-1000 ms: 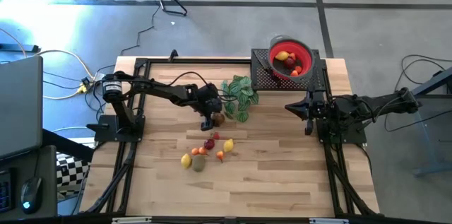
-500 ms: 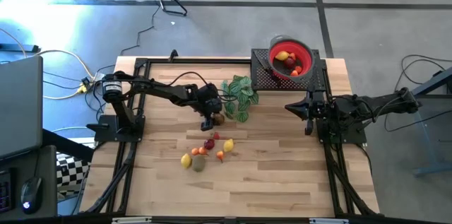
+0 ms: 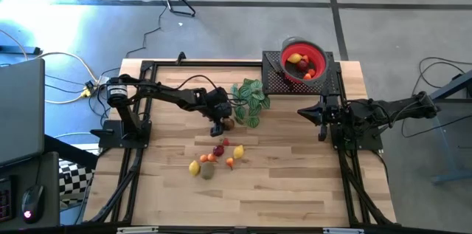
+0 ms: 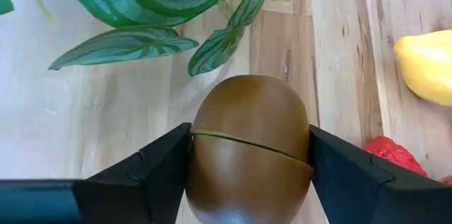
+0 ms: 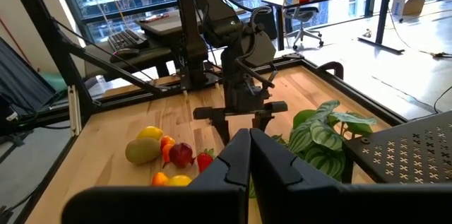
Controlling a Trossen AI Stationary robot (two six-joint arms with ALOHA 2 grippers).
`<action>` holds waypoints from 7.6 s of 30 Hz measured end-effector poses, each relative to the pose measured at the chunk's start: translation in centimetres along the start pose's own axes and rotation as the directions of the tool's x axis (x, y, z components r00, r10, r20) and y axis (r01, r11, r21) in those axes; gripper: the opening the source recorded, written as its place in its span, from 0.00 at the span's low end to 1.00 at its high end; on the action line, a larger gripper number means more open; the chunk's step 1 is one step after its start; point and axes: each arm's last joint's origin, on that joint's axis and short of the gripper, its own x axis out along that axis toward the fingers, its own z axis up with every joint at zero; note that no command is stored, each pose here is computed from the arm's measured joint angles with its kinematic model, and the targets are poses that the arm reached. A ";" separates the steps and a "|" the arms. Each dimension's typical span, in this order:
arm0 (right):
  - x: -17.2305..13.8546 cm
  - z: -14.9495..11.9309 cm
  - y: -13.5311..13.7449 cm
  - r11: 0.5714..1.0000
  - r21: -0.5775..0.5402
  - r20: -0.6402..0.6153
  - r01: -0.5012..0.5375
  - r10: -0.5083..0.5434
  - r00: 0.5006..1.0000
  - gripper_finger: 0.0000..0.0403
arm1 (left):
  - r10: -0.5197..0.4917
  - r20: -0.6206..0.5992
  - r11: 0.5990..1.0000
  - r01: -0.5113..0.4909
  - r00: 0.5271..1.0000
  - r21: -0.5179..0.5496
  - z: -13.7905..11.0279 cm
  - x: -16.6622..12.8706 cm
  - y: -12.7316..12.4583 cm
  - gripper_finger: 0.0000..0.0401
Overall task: Pick & Place Fruit
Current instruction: Put the kiwi into the red colander
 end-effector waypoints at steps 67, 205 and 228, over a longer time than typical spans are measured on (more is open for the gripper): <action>0.0 -0.6 0.0 0.998 -0.032 -0.067 -0.045 0.042 0.997 0.01 | -0.150 0.698 0.989 0.099 0.700 0.113 23.0 -19.5 2.0 0.60; 9.8 3.9 -1.4 0.199 -0.724 0.643 0.661 -0.152 0.750 0.76 | -0.375 0.724 0.807 0.588 0.579 -0.052 24.8 -12.1 2.1 0.60; 9.8 3.9 -1.4 0.203 -0.720 0.644 0.664 -0.163 0.748 0.78 | -0.379 0.738 0.850 0.525 0.558 0.040 25.0 -12.3 2.1 0.73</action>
